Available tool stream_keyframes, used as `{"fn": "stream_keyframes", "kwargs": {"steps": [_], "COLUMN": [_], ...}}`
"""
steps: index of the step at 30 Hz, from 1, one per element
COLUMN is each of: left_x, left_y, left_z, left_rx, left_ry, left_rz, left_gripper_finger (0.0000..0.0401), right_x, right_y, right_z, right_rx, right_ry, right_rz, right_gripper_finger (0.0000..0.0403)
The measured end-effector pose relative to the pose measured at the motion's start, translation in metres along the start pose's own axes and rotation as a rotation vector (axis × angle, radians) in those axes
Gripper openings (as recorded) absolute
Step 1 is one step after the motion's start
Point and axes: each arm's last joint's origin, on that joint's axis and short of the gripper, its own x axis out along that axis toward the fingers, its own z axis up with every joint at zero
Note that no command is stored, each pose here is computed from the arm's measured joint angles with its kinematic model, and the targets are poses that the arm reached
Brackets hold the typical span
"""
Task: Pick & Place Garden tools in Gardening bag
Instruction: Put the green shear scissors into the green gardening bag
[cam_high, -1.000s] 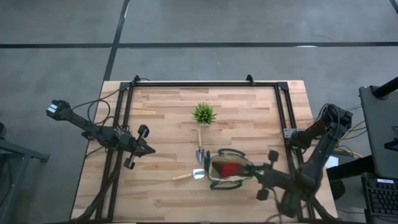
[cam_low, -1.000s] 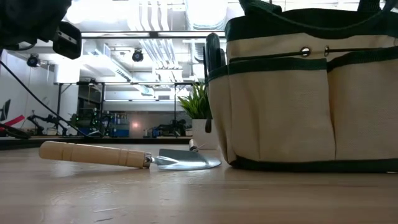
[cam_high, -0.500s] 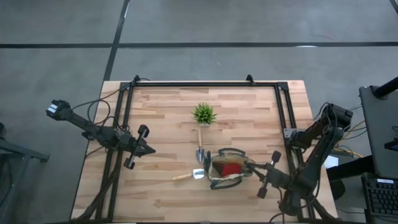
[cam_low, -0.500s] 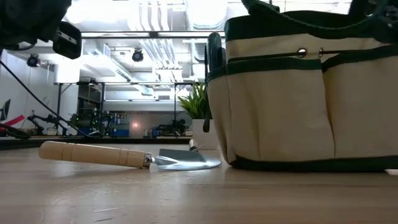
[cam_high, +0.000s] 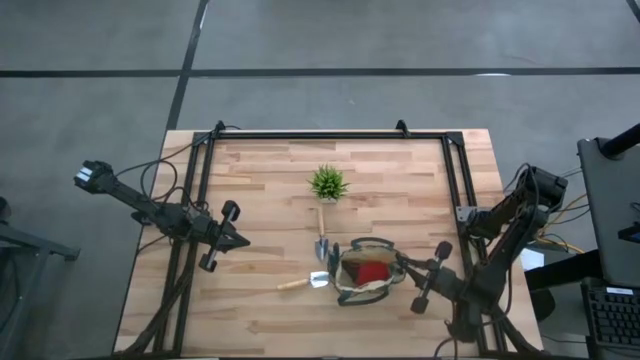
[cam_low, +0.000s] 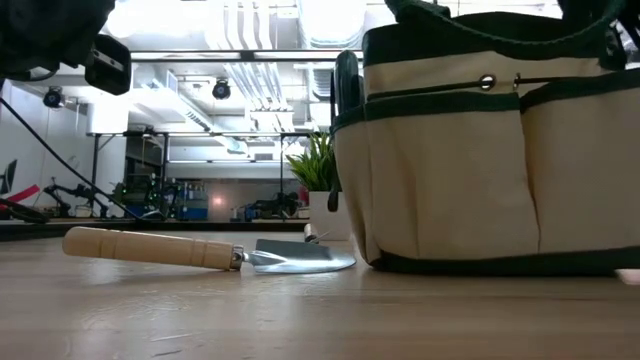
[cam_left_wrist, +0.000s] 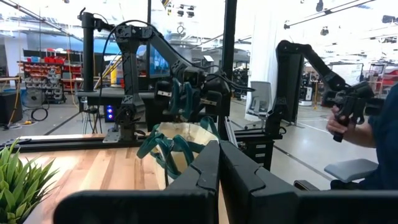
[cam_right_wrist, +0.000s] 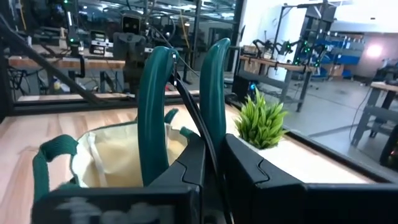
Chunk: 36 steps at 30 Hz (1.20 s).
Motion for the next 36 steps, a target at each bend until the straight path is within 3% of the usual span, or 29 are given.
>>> {"fn": "stream_keyframes", "kwargs": {"steps": [6,16,26,36], "left_x": [0.000,0.000,0.000,0.000], "left_y": [0.000,0.000,0.000,0.000], "left_z": [0.000,0.000,0.000,0.000], "left_rx": [0.000,0.000,0.000,0.000], "left_ry": [0.000,0.000,0.000,0.000], "left_rz": [0.000,0.000,0.000,0.000], "left_gripper_finger": [0.0012,0.0012,0.0012,0.0012], "right_x": [0.000,0.000,0.000,-0.002], "right_y": [-0.005,-0.004,0.003,-0.005], "right_z": [-0.013,-0.015,-0.003,0.018], "right_rx": [0.017,0.010,-0.093,-0.014], "right_ry": [0.013,0.073,0.116,0.202], "right_rz": [0.009,0.050,0.096,0.185], "right_gripper_finger": [0.0027,0.0083,0.0068,0.0050]}}
